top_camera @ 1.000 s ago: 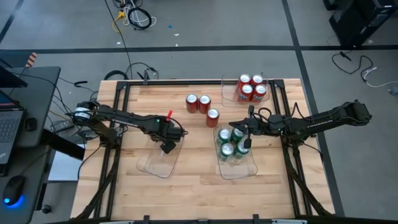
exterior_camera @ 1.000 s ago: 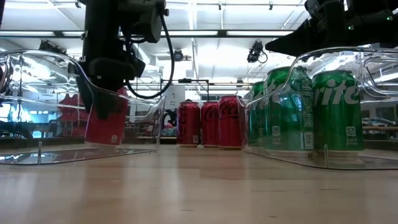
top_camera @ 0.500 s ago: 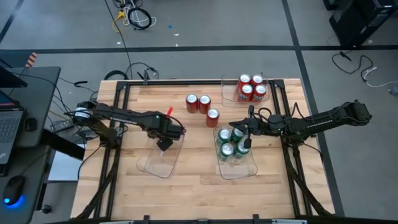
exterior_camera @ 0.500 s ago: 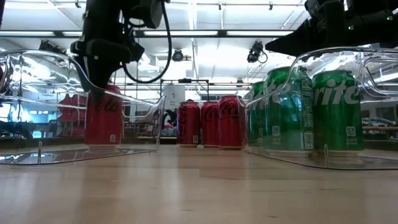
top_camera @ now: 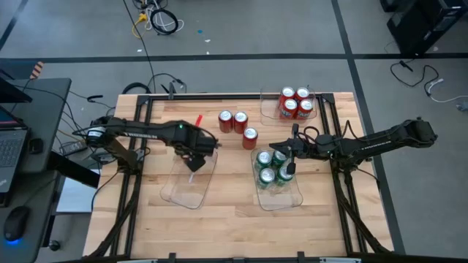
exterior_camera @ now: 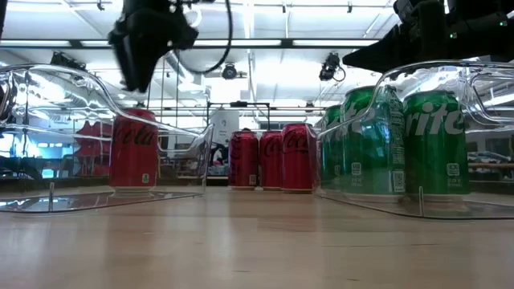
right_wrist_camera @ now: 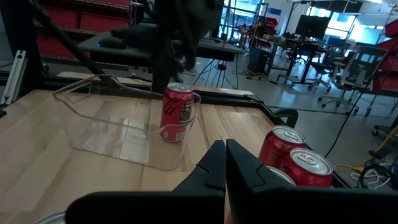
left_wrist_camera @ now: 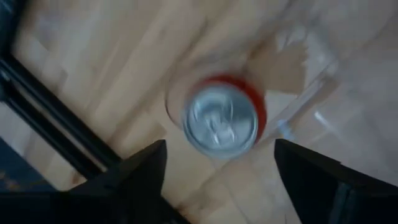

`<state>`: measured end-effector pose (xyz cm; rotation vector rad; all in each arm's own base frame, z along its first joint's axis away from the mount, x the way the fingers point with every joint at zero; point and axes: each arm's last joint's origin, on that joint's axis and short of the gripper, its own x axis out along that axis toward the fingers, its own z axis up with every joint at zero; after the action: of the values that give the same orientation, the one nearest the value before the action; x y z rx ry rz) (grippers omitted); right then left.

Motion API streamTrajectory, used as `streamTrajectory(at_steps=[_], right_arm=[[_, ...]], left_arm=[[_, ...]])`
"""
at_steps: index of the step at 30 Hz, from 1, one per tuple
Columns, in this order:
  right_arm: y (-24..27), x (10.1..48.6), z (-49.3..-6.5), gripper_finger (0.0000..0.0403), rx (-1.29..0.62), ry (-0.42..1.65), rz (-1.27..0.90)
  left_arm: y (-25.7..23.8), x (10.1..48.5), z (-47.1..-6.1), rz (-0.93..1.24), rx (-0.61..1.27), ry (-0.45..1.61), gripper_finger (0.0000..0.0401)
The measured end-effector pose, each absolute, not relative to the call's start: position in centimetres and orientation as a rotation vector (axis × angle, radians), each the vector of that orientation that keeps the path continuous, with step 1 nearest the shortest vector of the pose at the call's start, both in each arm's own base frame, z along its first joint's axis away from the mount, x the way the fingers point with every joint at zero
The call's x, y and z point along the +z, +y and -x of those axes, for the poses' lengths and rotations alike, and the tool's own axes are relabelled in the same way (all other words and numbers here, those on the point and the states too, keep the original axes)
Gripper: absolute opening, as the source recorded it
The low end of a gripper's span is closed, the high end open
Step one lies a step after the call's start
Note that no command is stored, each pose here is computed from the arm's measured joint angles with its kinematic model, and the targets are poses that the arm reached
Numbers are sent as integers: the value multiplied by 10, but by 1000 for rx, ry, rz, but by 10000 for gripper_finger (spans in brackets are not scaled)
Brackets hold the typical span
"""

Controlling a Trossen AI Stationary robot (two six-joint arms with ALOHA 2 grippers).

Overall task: Sort soda cans
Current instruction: Put the top left red soda can into the bottom left transparent bin

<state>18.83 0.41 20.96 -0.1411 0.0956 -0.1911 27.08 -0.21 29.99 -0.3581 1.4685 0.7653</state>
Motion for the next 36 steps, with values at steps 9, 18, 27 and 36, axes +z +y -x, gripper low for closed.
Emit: streamTrajectory(at_steps=[9,18,27,36], right_arm=[[4,210,-188,0,-191,95,139],[4,210,-188,0,-191,95,138],[4,209,-188,0,-191,98,139],[5,209,-188,0,-176,101,139]], left_arm=[[36,346,-288,306,874,1123,173],[100,347,-312,479,480,1022,35],[129,316,-337,481,376,1154,133],[144,326,-360,341,461,1137,299]])
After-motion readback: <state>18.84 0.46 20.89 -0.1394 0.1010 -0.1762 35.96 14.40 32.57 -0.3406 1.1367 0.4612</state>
